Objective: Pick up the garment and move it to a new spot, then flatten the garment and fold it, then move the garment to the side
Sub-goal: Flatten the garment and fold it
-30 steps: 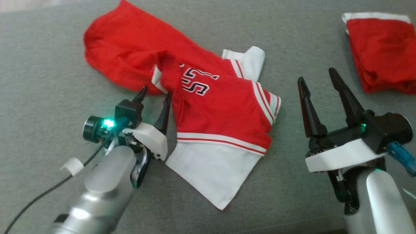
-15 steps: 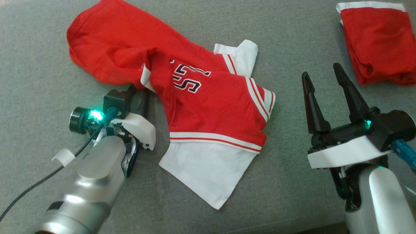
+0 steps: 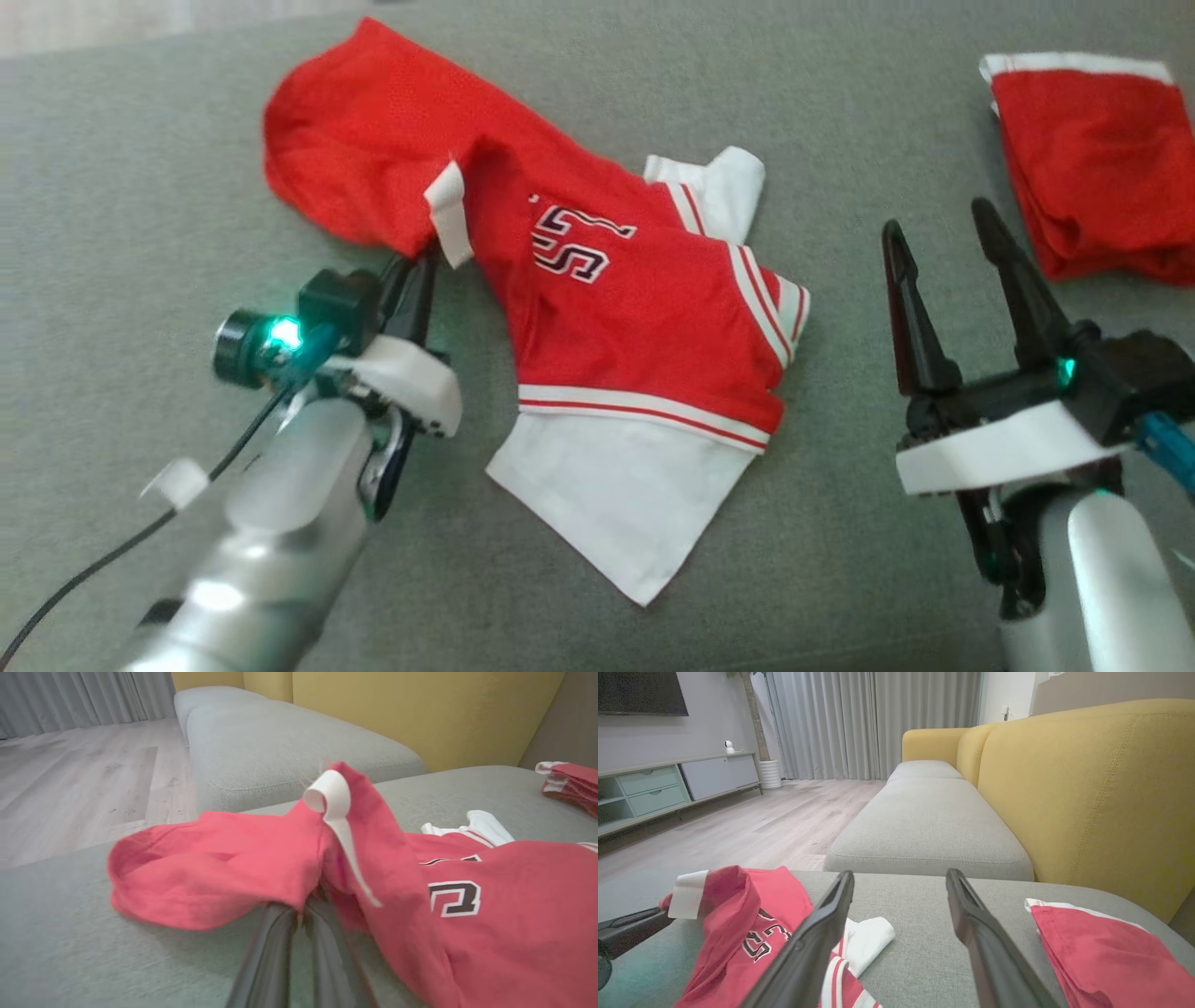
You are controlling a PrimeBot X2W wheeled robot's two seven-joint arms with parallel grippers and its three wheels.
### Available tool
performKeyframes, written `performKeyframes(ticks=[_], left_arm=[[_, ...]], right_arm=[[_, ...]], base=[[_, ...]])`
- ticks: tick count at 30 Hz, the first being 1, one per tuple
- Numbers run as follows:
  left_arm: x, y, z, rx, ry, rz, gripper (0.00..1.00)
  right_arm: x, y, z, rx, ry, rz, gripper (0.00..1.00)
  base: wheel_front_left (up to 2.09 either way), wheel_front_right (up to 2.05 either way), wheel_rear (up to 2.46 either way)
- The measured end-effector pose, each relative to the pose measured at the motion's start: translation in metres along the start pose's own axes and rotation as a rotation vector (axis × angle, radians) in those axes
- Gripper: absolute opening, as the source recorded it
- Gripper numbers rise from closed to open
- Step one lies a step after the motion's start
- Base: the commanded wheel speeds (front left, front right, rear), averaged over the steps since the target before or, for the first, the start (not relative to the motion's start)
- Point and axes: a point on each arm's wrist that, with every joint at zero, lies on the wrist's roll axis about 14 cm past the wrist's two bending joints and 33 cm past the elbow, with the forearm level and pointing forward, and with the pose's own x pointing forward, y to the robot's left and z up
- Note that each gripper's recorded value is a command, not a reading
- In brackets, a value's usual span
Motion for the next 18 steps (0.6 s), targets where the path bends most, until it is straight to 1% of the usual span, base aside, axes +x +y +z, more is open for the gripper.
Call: performKeyframes(ticks=[6, 11, 14, 17, 18], left_arm=[[-0.048, 0.051, 0.003, 0.04, -0.031, 0.139, 0.0], [-0.103, 0.09, -0.004, 0.017, -0.033, 0.28, 0.0], [-0.133, 0.107, -0.019, 0.001, 0.013, 0.361, 0.0], [-0.152, 0.113, -0.036, -0.023, 0.08, 0.396, 0.0], [-0.156, 0.113, -0.041, -0.03, 0.1, 0.402, 0.05]], right_arm=[[-0.008, 0.011, 0.002, 0.013, -0.002, 0.025, 1.0], [-0.013, 0.018, 0.005, 0.025, -0.012, 0.042, 1.0], [-0.015, 0.022, 0.002, 0.028, 0.005, 0.052, 1.0], [-0.016, 0.024, -0.005, 0.033, 0.025, 0.056, 1.0], [-0.017, 0.024, -0.008, 0.034, 0.034, 0.055, 1.0]], base=[[0.0, 0.0, 0.0], [0.0, 0.0, 0.0], [0.0, 0.0, 0.0], [0.0, 0.0, 0.0], [0.0, 0.0, 0.0]])
